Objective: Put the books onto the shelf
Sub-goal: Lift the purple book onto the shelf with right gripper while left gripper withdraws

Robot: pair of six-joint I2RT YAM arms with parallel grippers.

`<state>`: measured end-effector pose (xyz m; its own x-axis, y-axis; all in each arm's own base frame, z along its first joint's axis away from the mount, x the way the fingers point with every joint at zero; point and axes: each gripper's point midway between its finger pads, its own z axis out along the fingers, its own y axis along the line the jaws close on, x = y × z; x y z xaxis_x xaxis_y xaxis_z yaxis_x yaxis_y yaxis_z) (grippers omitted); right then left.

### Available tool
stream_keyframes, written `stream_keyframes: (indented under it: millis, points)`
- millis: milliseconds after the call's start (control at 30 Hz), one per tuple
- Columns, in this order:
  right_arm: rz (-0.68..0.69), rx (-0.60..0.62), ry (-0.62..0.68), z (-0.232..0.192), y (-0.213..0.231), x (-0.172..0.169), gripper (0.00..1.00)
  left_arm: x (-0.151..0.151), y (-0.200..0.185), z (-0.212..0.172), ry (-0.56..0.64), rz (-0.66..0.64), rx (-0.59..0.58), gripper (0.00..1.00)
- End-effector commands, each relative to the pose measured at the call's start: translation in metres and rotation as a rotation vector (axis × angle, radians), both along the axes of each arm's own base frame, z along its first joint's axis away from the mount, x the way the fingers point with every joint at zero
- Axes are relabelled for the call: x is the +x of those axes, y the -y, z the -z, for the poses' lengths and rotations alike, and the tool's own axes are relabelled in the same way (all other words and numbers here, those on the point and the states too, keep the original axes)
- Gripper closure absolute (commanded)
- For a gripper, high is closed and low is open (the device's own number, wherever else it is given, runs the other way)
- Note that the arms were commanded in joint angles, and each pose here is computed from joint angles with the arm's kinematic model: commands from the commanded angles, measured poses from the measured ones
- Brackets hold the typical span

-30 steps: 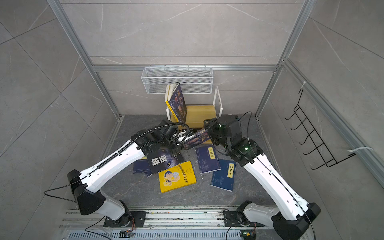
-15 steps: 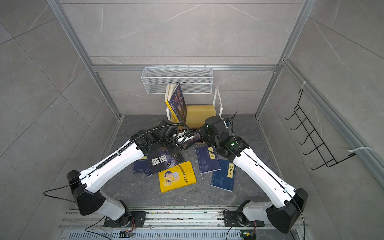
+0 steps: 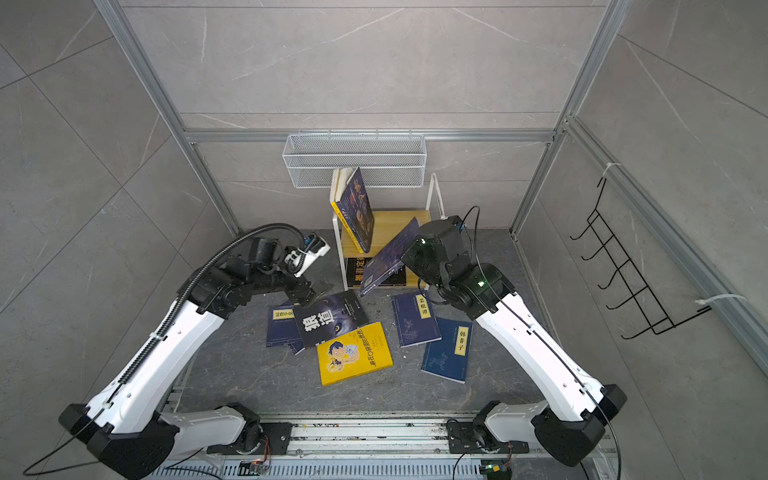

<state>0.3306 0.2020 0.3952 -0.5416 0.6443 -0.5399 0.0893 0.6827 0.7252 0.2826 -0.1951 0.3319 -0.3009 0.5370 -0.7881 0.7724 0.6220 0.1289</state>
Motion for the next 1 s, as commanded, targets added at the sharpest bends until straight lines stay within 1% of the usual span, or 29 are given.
stream_keyframes:
  millis: [0, 67, 167, 233, 333, 367, 567, 667, 833, 967]
  points:
    - [-0.072, -0.067, 0.212, -0.064, -0.003, 0.000, 1.00, -0.006, -0.021, -0.005, -0.060, -0.070, -0.126, 0.07]
    - [-0.092, -0.125, 0.279, -0.080, -0.006, 0.006, 1.00, -0.003, -0.039, -0.003, -0.083, -0.141, -0.165, 0.05]
    - [-0.127, -0.270, 0.398, -0.096, -0.018, 0.025, 1.00, -0.003, -0.057, 0.012, -0.113, -0.210, -0.183, 0.02]
    - [-0.156, -0.366, 0.445, -0.098, -0.029, 0.039, 1.00, 0.000, -0.069, 0.022, -0.136, -0.267, -0.203, 0.00]
    - [-0.180, -0.474, 0.474, -0.097, -0.041, 0.058, 1.00, 0.000, -0.082, 0.034, -0.188, -0.328, -0.269, 0.00]
    - [-0.178, -0.503, 0.479, -0.096, -0.043, 0.063, 1.00, -0.001, -0.083, 0.036, -0.198, -0.331, -0.292, 0.00]
    - [-0.089, -0.696, 0.481, -0.081, -0.036, 0.093, 1.00, 0.004, -0.102, 0.040, -0.235, -0.406, -0.413, 0.00]
    - [-0.082, -0.731, 0.500, -0.072, -0.041, 0.103, 1.00, 0.006, -0.104, 0.041, -0.230, -0.405, -0.418, 0.00]
    - [-0.103, -0.741, 0.519, -0.055, -0.058, 0.119, 1.00, 0.010, -0.109, 0.042, -0.225, -0.421, -0.418, 0.00]
    - [-0.095, -0.756, 0.489, -0.040, -0.067, 0.133, 1.00, 0.009, -0.108, 0.043, -0.232, -0.415, -0.425, 0.00]
